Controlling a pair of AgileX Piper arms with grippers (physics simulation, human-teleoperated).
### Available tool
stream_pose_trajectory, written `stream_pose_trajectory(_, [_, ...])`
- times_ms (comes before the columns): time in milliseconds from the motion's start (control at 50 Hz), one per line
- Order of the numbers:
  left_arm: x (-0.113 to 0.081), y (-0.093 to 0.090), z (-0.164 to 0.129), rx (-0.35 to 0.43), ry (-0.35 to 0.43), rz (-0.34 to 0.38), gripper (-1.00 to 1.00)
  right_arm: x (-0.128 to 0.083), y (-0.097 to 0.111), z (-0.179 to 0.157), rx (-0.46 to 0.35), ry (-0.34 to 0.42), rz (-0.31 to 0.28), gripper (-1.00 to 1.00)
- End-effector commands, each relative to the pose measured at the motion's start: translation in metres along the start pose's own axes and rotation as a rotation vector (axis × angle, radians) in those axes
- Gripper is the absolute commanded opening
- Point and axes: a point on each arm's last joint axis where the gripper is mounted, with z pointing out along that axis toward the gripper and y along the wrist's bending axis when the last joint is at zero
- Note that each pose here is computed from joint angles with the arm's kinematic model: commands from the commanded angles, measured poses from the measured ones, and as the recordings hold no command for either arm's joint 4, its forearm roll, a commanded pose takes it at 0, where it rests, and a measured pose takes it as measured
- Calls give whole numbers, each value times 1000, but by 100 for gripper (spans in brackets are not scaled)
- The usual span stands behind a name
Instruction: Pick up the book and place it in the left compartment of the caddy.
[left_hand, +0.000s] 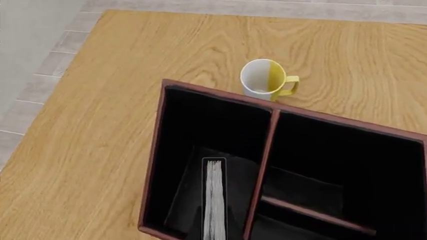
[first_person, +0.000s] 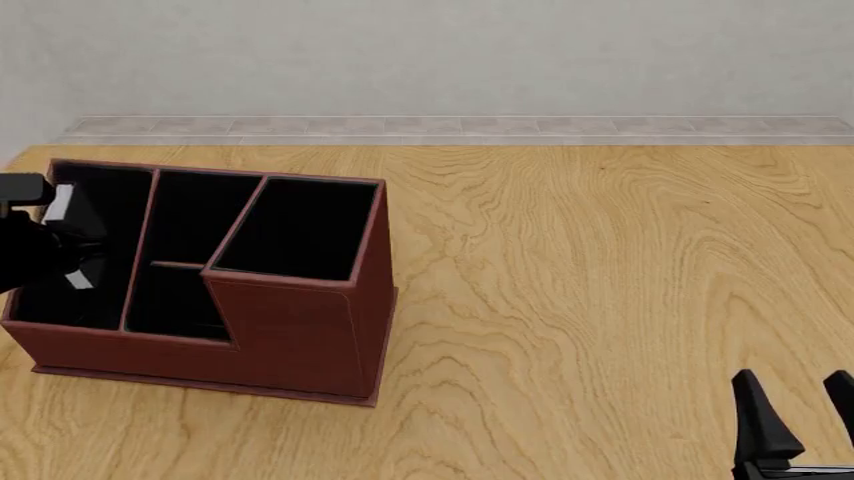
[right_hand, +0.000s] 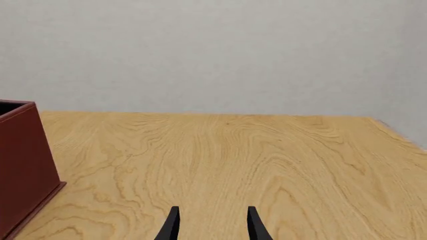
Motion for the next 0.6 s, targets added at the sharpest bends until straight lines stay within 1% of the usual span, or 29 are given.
stream_pose_trajectory(20, [3, 3, 9, -13, -7, 29, -100, 0, 0, 0, 0, 0, 0, 100])
stream_pose_trajectory(40, [6, 3, 13, -10, 8, 25, -100, 0, 0, 0, 0, 0, 0, 100])
stream_pose_trajectory(80, [8, 4, 14, -15, 6, 41, -100, 0, 0, 0, 0, 0, -1, 100])
stream_pose_trajectory(100, [10, 2, 20, -7, 27, 36, -100, 0, 0, 0, 0, 0, -1, 100])
stream_pose_trajectory(120, [12, 3, 21, -9, 24, 48, -100, 0, 0, 0, 0, 0, -1, 100])
stream_pose_trajectory(140, [13, 6, 25, -17, 31, 47, -100, 0, 0, 0, 0, 1, 0, 100])
stream_pose_trajectory(280, [15, 6, 34, -16, 48, 49, -100, 0, 0, 0, 1, 0, -1, 100])
stream_pose_trajectory(460, [17, 11, 45, -26, 70, 48, -100, 0, 0, 0, -1, 2, -1, 100])
stream_pose_trajectory(600, [18, 15, 49, -36, 71, 50, -100, 0, 0, 0, -1, 3, -3, 100])
